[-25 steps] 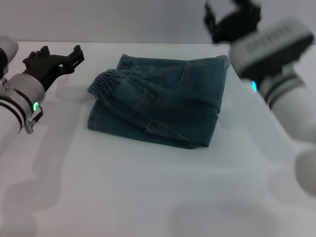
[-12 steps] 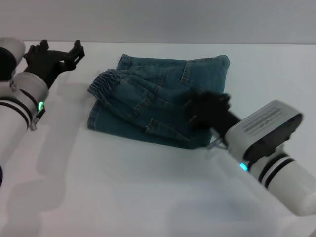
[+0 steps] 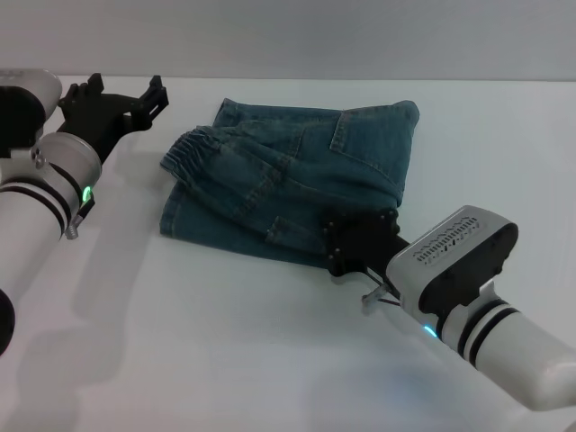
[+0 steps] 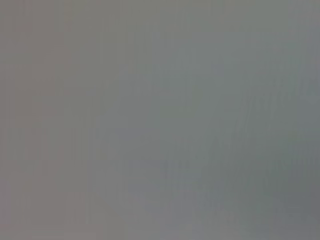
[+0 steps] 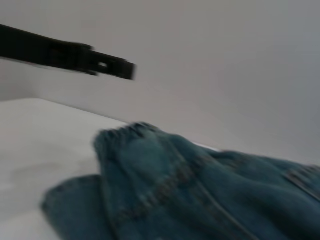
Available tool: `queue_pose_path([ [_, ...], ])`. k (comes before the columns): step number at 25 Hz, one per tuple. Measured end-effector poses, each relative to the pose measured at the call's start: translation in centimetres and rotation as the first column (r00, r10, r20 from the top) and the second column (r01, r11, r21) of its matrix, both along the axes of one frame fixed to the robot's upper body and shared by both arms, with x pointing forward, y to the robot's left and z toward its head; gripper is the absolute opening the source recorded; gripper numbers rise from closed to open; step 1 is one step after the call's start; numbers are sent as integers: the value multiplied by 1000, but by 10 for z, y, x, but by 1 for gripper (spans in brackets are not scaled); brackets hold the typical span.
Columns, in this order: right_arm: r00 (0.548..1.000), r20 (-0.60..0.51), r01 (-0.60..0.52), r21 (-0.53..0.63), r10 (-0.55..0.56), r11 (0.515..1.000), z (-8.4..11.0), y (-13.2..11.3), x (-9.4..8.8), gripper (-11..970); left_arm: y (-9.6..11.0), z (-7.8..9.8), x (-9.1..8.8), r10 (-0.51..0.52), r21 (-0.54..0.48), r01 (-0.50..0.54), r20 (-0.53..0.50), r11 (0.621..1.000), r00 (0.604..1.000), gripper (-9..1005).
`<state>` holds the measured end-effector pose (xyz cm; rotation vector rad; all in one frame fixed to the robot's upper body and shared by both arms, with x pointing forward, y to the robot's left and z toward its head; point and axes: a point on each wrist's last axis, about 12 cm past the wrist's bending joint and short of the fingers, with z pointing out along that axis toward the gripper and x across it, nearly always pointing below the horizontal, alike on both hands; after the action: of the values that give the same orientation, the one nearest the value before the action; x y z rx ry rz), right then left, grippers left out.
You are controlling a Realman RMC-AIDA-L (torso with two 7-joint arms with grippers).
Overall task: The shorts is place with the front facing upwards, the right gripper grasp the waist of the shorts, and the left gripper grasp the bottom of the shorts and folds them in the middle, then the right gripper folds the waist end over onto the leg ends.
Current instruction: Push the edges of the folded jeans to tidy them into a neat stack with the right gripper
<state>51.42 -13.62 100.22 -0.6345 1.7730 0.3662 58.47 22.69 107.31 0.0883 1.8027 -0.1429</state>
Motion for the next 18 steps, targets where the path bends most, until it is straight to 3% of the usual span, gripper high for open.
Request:
queue_pose_path([
  [10, 991, -26, 131, -30, -132, 991, -8, -33, 12, -1, 0, -2, -2, 3, -17, -3, -8, 1000, 1000, 844],
  [15, 978, -11, 207, -40, -207, 978, -8, -52, 22, -1, -2, -2, -2, -6, -15, 6, -9, 1000, 1000, 844],
  [18, 980, 32, 199, -21, -198, 980, -3, -52, 20, -2, -3, -2, -1, -12, -11, 12, -12, 1000, 1000, 845],
])
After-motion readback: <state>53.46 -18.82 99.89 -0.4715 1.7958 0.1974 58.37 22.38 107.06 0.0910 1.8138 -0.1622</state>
